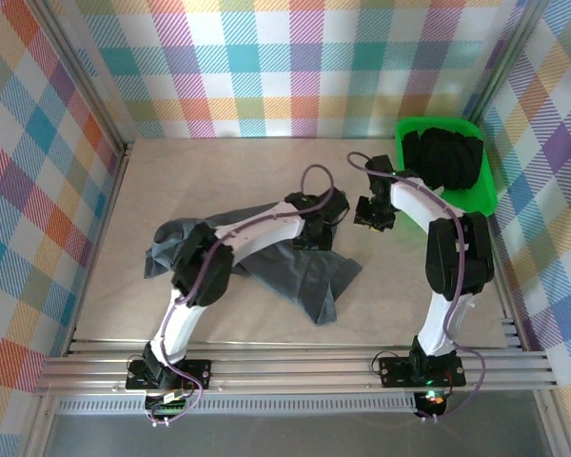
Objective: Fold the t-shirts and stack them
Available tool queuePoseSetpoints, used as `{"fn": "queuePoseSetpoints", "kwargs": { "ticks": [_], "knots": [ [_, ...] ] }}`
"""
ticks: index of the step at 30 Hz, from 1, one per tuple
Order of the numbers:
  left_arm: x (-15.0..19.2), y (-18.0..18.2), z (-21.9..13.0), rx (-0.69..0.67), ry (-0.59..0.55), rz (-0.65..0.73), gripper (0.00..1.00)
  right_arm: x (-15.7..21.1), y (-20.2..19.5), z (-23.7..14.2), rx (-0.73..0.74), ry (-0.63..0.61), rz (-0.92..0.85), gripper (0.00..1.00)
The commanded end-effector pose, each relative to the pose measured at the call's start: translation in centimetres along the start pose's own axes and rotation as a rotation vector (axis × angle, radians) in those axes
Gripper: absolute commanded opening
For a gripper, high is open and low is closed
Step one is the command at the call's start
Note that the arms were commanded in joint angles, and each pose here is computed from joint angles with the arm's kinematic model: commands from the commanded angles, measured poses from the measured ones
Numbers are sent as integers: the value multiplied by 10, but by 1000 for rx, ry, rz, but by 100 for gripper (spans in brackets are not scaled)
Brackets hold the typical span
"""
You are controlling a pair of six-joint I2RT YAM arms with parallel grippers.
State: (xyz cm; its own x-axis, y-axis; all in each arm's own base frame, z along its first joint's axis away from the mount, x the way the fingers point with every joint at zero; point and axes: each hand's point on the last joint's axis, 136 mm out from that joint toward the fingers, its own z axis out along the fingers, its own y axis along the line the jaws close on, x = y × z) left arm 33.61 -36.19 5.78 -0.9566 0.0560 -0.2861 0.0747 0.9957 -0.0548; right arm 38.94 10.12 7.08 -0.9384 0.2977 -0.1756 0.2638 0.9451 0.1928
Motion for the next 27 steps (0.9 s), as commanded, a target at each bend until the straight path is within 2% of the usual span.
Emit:
{"fn": "queuePoseSetpoints", "kwargs": {
  "ticks": [1, 6, 14, 20, 27],
  "knots": [
    [-7, 4, -3, -116, -62, 95, 58, -3, 4, -22, -63, -22, 45, 37],
    [-26, 4, 1, -177, -143, 113, 59, 7, 5, -24, -89, -4, 48, 38],
    [-16, -4, 27, -170, -68, 131, 58, 15, 0, -24, -85, 4, 44, 38],
    [-13, -2, 38, -178, -47, 130, 39, 14, 2, -25, -94, 3, 49, 38],
    [-19, -2, 17, -135, -95, 109, 17, 15, 1, -18, -91, 13, 53, 38]
  ]
}}
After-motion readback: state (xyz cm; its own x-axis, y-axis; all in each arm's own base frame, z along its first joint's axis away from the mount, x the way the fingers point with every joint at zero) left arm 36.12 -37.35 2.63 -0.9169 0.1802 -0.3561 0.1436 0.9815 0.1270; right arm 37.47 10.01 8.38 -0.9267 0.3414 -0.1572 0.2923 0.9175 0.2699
